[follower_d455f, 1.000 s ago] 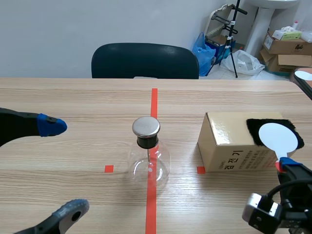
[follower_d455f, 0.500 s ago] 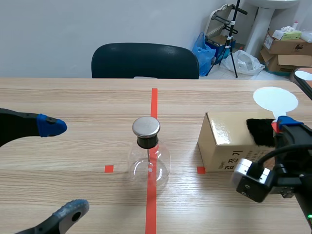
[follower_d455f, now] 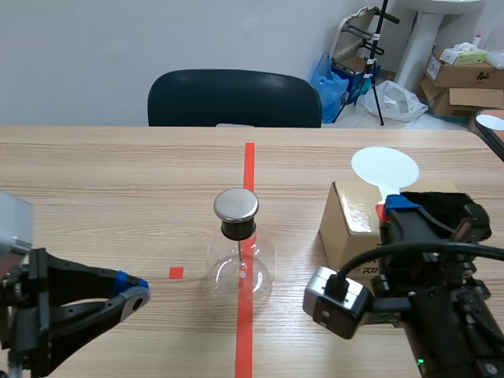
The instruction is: Do the electroscope experiment
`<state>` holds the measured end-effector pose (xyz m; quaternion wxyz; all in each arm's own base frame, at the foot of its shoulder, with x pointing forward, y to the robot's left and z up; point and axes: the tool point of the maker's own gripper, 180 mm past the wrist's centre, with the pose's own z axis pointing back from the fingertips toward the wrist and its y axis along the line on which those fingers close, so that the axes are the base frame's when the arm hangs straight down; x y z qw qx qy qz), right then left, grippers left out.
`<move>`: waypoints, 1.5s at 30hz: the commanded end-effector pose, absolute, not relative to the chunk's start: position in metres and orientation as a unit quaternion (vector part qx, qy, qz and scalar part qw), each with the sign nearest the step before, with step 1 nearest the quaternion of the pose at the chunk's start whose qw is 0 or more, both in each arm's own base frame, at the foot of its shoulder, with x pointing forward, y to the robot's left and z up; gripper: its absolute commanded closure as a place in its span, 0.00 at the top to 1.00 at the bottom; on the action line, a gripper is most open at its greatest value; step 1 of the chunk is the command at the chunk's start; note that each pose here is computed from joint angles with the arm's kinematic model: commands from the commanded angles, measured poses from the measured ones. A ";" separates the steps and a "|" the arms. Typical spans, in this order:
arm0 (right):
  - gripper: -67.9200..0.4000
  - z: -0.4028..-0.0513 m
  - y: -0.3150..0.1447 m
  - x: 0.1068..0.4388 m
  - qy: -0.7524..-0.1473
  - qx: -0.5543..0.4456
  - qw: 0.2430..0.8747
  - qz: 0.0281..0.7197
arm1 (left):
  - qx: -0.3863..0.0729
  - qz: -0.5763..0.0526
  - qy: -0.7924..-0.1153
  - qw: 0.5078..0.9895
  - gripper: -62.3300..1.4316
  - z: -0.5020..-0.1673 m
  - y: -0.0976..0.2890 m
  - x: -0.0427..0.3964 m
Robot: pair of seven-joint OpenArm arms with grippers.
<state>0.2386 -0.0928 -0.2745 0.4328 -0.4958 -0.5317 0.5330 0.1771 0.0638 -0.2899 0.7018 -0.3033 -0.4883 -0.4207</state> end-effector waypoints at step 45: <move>0.02 -0.277 -0.036 0.231 -0.562 -0.444 0.443 0.539 | -0.292 -0.396 -0.540 0.683 0.07 -0.359 0.049 0.250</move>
